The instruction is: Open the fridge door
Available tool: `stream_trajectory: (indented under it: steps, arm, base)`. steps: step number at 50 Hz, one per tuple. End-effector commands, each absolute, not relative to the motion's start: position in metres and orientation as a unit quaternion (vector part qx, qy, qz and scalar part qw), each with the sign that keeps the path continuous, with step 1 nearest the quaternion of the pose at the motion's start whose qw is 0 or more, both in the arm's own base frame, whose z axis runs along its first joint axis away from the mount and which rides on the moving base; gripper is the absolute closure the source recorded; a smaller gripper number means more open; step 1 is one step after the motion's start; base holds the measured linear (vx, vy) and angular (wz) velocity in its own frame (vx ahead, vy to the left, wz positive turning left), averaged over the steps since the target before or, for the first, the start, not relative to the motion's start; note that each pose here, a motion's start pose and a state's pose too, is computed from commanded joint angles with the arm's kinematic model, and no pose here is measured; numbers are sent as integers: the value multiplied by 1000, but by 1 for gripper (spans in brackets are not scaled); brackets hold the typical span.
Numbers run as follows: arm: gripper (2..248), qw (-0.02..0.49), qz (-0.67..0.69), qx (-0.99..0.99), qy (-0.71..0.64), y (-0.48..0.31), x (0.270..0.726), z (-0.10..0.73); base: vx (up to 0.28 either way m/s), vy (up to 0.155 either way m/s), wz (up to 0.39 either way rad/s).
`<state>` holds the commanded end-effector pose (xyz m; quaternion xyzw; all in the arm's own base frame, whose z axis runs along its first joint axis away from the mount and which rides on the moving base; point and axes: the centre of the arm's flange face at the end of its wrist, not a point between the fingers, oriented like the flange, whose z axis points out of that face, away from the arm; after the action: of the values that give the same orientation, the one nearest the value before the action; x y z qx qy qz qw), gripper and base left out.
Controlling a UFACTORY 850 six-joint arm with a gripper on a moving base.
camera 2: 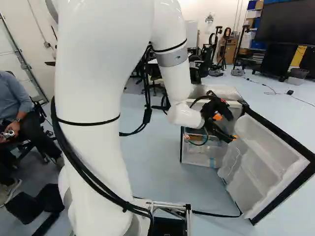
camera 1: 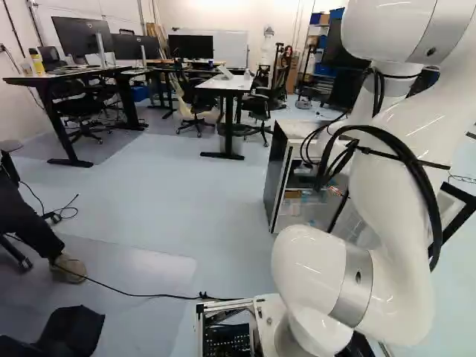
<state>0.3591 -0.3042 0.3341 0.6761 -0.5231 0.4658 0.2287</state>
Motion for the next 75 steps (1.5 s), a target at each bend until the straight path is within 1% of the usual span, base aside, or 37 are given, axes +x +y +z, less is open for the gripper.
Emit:
stream_trajectory:
  steps: [19,37,57,75]
  arm:
    - [3,224,469,683,-513,-298,360,336]
    - [3,210,482,704,-478,-272,364,343]
    - [3,180,506,741,-404,-219,364,355]
    - [3,137,533,778,-304,-154,355,366]
  base:
    - [0,0,0]
    - [0,0,0]
    - [0,0,0]
    - [0,0,0]
